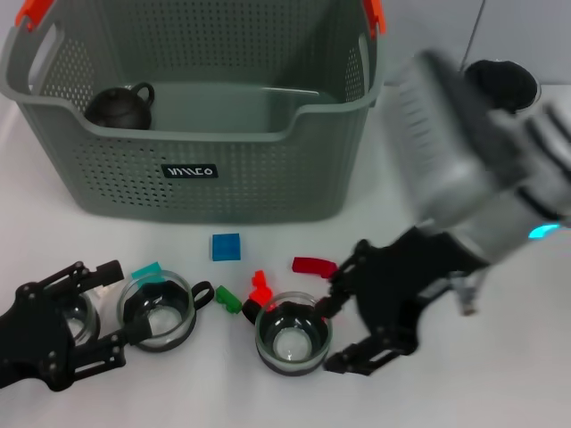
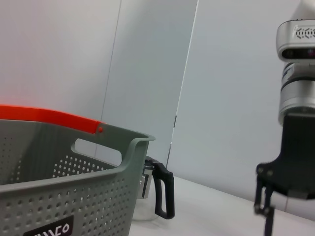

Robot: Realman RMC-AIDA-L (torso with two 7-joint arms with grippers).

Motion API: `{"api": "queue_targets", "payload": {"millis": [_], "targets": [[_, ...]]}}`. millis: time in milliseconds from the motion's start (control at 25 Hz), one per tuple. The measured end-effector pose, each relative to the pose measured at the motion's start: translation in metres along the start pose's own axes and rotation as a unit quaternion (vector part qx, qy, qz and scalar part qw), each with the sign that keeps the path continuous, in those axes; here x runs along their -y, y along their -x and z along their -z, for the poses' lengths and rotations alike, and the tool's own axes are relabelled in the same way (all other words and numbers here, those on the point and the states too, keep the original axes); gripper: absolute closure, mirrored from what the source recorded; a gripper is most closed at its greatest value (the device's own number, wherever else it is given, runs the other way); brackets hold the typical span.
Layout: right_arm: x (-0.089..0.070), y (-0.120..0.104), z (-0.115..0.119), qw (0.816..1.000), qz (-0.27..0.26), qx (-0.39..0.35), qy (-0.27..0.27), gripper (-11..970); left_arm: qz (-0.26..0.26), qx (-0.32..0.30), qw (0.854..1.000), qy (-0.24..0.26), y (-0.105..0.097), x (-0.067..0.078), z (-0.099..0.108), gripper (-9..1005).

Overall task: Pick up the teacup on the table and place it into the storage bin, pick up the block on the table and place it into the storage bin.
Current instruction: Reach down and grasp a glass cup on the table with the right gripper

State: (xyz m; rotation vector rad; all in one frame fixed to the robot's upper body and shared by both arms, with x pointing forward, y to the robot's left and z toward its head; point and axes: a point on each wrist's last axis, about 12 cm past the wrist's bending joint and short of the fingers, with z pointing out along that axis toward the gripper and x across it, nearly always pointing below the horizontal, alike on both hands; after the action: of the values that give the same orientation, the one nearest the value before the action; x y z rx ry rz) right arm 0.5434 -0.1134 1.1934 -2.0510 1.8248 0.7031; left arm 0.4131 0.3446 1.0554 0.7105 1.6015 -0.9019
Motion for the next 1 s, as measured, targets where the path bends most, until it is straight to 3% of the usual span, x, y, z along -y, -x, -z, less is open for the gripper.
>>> {"api": "queue_targets", "payload": {"millis": [200, 480, 1000], "targets": [[0.004, 0.023, -0.029, 0.997, 0.046, -0.057, -0.002, 344, 0.003, 0.000, 1.000, 0.007, -0.002, -0.001, -0.002, 172], [0.000, 0.027, -0.066, 0.989, 0.099, -0.109, -0.024, 345, 0.009, -0.007, 1.000, 0.023, -0.006, -0.003, -0.002, 172], [0.004, 0.012, -0.094, 0.985, 0.094, -0.135, -0.042, 359, 0.013, -0.014, 0.999, 0.035, -0.010, -0.006, -0.006, 172]]}}
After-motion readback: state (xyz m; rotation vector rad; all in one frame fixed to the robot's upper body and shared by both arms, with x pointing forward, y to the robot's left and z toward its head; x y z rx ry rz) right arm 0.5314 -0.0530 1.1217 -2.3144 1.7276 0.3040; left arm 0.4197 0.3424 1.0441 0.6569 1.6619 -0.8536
